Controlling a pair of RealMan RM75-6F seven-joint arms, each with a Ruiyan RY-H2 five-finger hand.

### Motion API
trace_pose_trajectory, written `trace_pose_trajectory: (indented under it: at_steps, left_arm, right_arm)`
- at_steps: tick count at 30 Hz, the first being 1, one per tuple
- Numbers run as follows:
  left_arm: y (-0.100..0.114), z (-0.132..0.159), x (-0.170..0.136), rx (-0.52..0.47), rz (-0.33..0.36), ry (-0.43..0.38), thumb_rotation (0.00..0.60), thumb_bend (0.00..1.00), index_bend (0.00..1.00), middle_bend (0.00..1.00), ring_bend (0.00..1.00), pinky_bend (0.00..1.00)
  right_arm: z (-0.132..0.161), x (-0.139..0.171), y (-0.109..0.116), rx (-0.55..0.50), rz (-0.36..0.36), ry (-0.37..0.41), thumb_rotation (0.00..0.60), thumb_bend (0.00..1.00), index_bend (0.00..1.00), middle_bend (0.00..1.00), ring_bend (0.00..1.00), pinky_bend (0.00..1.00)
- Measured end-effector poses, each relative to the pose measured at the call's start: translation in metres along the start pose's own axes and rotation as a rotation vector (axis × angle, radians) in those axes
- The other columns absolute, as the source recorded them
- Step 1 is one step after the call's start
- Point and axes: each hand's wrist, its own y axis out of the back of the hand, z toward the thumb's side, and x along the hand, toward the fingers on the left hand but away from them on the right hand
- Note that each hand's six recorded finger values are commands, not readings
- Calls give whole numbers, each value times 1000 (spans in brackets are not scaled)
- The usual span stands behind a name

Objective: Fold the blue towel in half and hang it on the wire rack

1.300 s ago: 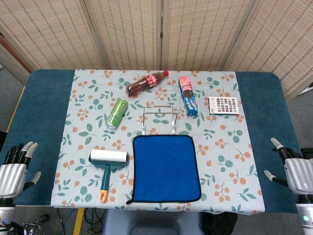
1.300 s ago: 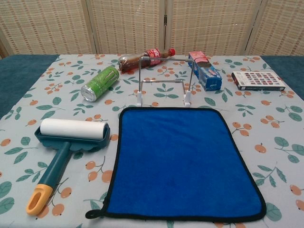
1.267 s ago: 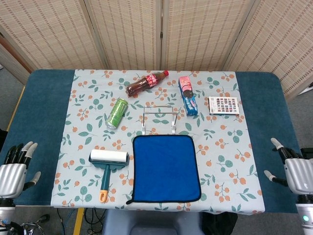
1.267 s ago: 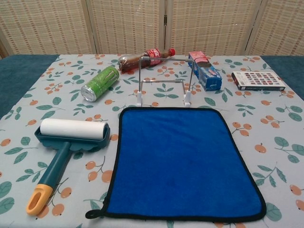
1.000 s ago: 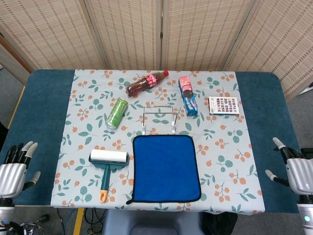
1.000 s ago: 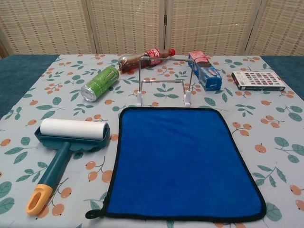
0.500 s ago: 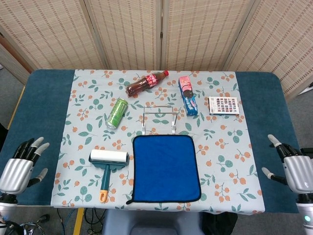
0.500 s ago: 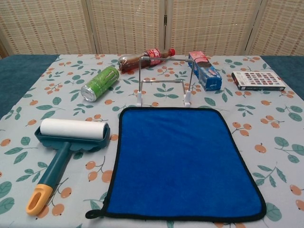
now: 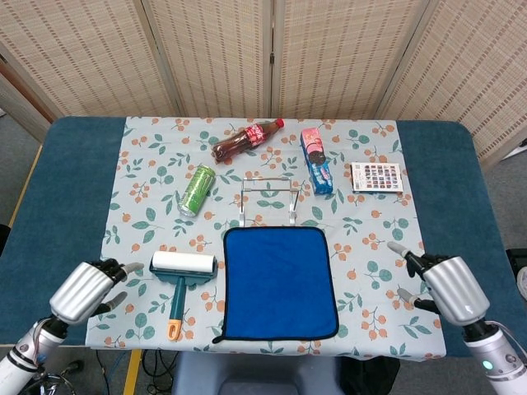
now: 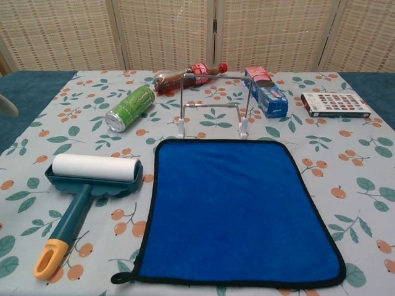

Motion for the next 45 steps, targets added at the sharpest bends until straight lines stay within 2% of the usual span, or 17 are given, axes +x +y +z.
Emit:
trace_pose_trajectory:
  at_steps: [4,6,11,18,31,38,45]
  left_arm:
    - [-8,21,14,-2,-29,-95,600,288,302,679,652,853]
    - [-12,30,19,-4,-42,-132,600,288,306,729,698,887]
    - [-26,54,29,-8,-87,-221,600,288,318,854,805,938]
    - [-45,83,43,5,-142,-330,600,288,331,945,884,977]
    - [-72,123,65,19,-214,-446,600,288,330,974,911,988]
    - [-84,139,72,37,-226,-469,600,288,324,974,911,988]
    - [-94,141,77,60,-247,-453,600,288,324,974,911,988]
  right_arm:
    - [18,-6,-12,-2,51,84,600,164,327,847,854,971]
    - [25,-8,-18,-1,75,115,600,164,339,876,879,987]
    - [41,-11,-36,3,136,181,600,164,345,902,909,1000]
    - [54,-14,-58,13,185,232,600,163,381,926,941,1000]
    - [59,-17,-82,28,243,259,600,163,383,930,945,1000]
    - [55,-14,-84,16,248,251,600,163,383,930,945,1000]
    - [52,-13,-85,1,250,244,600,163,383,930,945,1000]
